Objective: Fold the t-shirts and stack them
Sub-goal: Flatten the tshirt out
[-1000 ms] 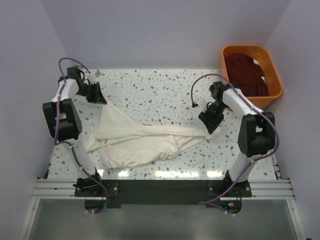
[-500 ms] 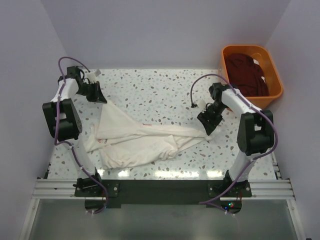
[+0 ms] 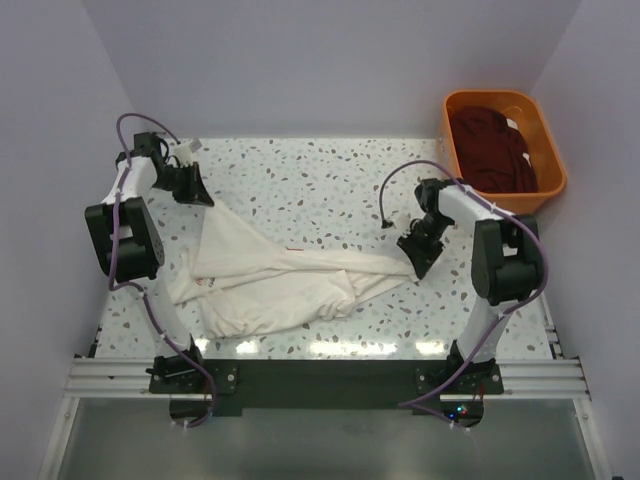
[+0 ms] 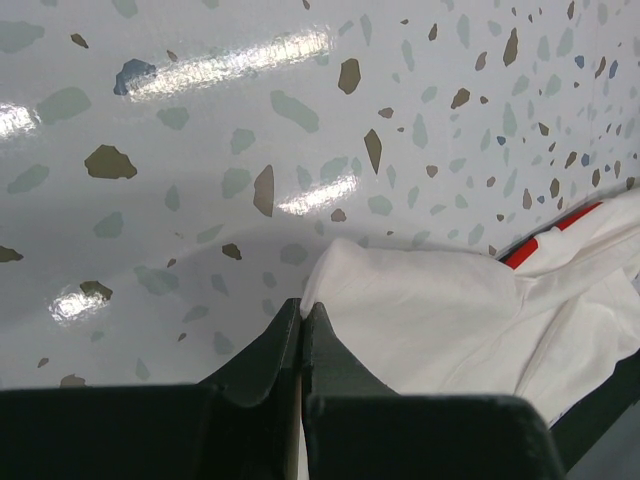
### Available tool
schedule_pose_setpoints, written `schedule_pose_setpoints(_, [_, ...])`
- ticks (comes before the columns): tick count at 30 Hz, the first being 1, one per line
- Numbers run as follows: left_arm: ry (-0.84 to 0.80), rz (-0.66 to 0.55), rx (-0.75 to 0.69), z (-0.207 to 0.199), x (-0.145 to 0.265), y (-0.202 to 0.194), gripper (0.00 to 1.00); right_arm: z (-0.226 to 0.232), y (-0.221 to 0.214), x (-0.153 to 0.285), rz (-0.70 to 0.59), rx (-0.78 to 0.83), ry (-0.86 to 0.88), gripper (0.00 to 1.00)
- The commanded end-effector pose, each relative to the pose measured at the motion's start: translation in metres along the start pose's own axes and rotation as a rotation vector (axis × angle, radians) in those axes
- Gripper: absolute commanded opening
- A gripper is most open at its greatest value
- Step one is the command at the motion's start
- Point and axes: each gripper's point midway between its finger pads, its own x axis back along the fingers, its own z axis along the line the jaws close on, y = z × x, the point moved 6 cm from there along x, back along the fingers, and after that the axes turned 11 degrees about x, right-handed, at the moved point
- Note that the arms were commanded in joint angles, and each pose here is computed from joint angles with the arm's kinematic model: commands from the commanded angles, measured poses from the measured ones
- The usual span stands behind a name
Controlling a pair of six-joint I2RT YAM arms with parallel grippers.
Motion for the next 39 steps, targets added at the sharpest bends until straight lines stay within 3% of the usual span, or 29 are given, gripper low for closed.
schedule_pose_setpoints(1, [-0.014,-0.055,-0.044,-0.006,0.009,0.016,0.0,-0.008,0.005,0.004,-0.018,0.013,-0.057,0.09])
schedule_pose_setpoints(2, [-0.015,-0.057,-0.045,-0.006,0.01,0.016,0.0,-0.009,0.005,0.006,-0.017,0.011,-0.064,0.01])
schedule_pose_setpoints(9, [-0.043,-0.121,-0.116,-0.018,0.038,0.031,0.0,-0.013,0.022,0.047,-0.081,0.035,-0.146,0.0])
schedule_pose_setpoints(15, [-0.026,-0.427,-0.271,-0.045,0.137,0.107,0.0,-0.032,0.056,0.124,-0.183,0.078,-0.354,0.0])
schedule_pose_setpoints(19, [-0.04,-0.625,-0.43,-0.079,0.201,0.136,0.0,-0.043,0.085,0.208,-0.318,0.112,-0.606,0.0])
schedule_pose_setpoints(21, [-0.055,-0.709,-0.474,-0.097,0.229,0.131,0.0,-0.045,0.096,0.247,-0.389,0.114,-0.733,0.0])
schedule_pose_setpoints(22, [-0.053,-0.804,-0.556,-0.106,0.246,0.14,0.0,-0.044,0.099,0.26,-0.418,0.111,-0.776,0.0])
schedule_pose_setpoints(23, [-0.072,-0.845,-0.528,-0.114,0.259,0.128,0.0,-0.042,0.099,0.274,-0.442,0.095,-0.832,0.0])
schedule_pose_setpoints(26, [-0.053,-1.087,-0.678,-0.148,0.315,0.123,0.0,-0.028,0.1,0.324,-0.563,0.091,-1.01,0.0])
schedule_pose_setpoints(27, [-0.061,-1.119,-0.617,-0.138,0.322,0.118,0.0,-0.027,0.1,0.337,-0.598,0.086,-1.079,0.0])
schedule_pose_setpoints(29, [-0.057,-1.26,-0.705,-0.16,0.36,0.109,0.0,-0.016,0.097,0.355,-0.651,0.091,-1.146,0.0])
schedule_pose_setpoints(30, [-0.059,-1.295,-0.652,-0.153,0.375,0.103,0.0,-0.004,0.091,0.371,-0.696,0.087,-1.215,0.0])
schedule_pose_setpoints(33, [-0.059,-1.381,-0.679,-0.168,0.413,0.079,0.0,0.029,0.075,0.402,-0.805,0.091,-1.331,0.0])
schedule_pose_setpoints(39, [-0.029,-1.503,-0.862,-0.213,0.461,0.013,0.0,0.094,0.036,0.44,-0.963,0.098,-1.505,0.0])
